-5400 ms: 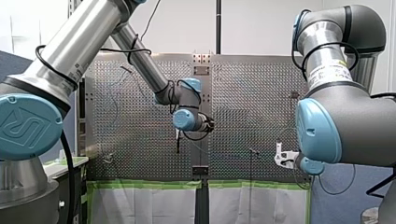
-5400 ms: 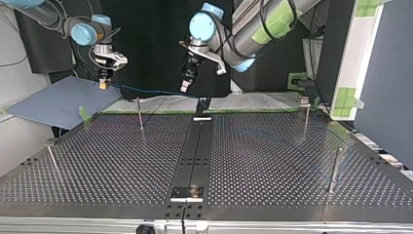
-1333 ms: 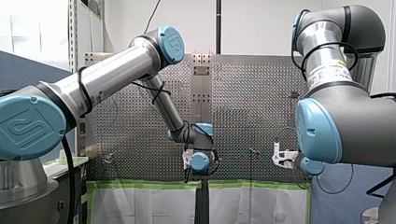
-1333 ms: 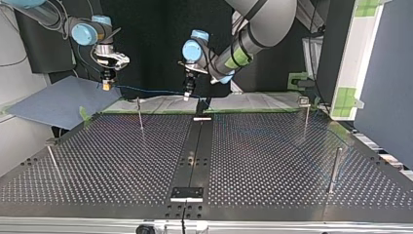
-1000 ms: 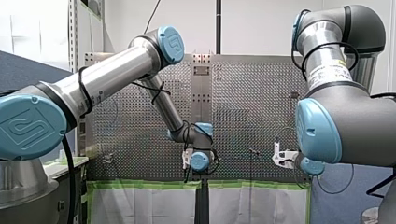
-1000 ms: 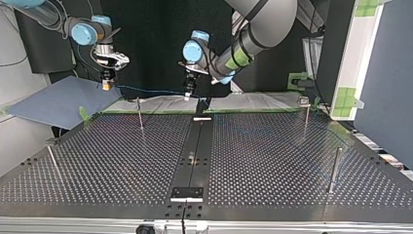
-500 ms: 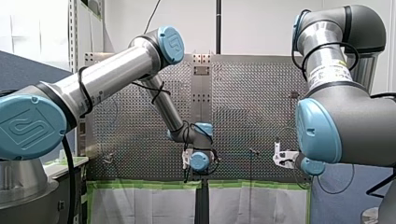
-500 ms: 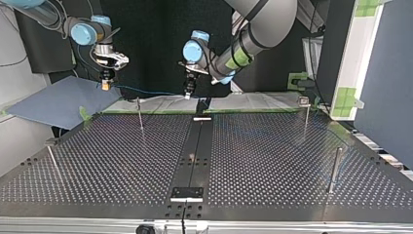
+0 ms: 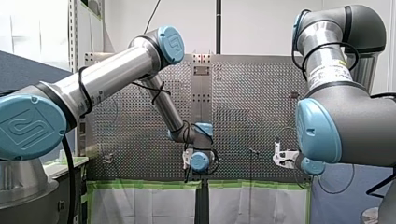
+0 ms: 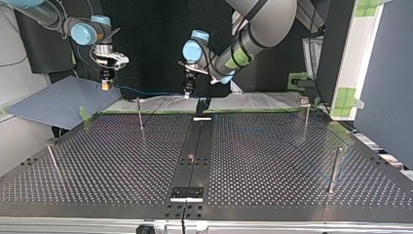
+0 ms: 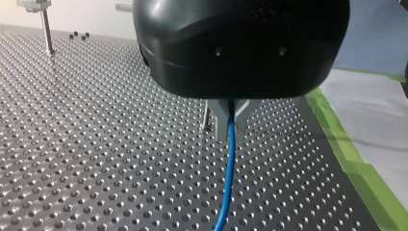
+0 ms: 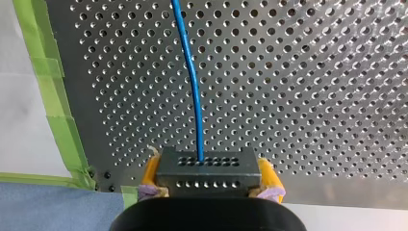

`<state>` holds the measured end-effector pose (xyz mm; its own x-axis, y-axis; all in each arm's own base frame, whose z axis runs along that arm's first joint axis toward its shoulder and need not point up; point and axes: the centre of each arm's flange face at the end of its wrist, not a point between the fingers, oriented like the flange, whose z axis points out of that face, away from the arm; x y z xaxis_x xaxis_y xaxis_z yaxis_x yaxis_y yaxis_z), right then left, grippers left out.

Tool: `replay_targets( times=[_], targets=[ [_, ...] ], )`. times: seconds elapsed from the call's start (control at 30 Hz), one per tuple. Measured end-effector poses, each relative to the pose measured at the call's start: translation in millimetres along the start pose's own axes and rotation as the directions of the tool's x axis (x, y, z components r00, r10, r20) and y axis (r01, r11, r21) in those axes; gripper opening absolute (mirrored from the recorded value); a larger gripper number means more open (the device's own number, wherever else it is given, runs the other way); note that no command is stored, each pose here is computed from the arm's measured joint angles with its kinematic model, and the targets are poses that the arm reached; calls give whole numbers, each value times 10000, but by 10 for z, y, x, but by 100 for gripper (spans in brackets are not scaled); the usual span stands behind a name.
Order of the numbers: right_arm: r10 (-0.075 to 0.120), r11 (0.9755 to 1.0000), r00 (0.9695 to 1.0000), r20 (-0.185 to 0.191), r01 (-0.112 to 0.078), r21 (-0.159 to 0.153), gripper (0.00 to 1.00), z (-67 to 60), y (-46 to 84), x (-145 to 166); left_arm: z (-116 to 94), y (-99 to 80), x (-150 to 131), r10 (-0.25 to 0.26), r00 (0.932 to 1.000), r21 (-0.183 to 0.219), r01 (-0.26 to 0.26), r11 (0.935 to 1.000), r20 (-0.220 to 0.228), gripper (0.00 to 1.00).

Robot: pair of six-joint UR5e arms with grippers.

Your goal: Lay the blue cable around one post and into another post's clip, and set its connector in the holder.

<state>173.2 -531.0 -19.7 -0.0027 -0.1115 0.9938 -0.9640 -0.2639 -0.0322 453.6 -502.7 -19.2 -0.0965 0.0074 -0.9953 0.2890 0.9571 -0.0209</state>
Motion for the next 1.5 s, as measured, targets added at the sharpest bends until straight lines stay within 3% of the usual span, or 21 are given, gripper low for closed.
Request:
replay_targets(
  times=[0.27,0.67,1.5],
  targets=[
    [-18,10000,10000,-54,18,-33,0,7,22,7,-39,-146,-13,55,9997,480,-66,9988,248,0],
    [4,9997,9998,-186,-8,-247,0,50,154,39,-46,-257,7,-132,9988,757,95,9971,481,0],
    [207,9961,9992,-354,-237,-855,0,124,530,102,118,-468,247,-328,9991,1117,297,9933,264,0]
  ],
)
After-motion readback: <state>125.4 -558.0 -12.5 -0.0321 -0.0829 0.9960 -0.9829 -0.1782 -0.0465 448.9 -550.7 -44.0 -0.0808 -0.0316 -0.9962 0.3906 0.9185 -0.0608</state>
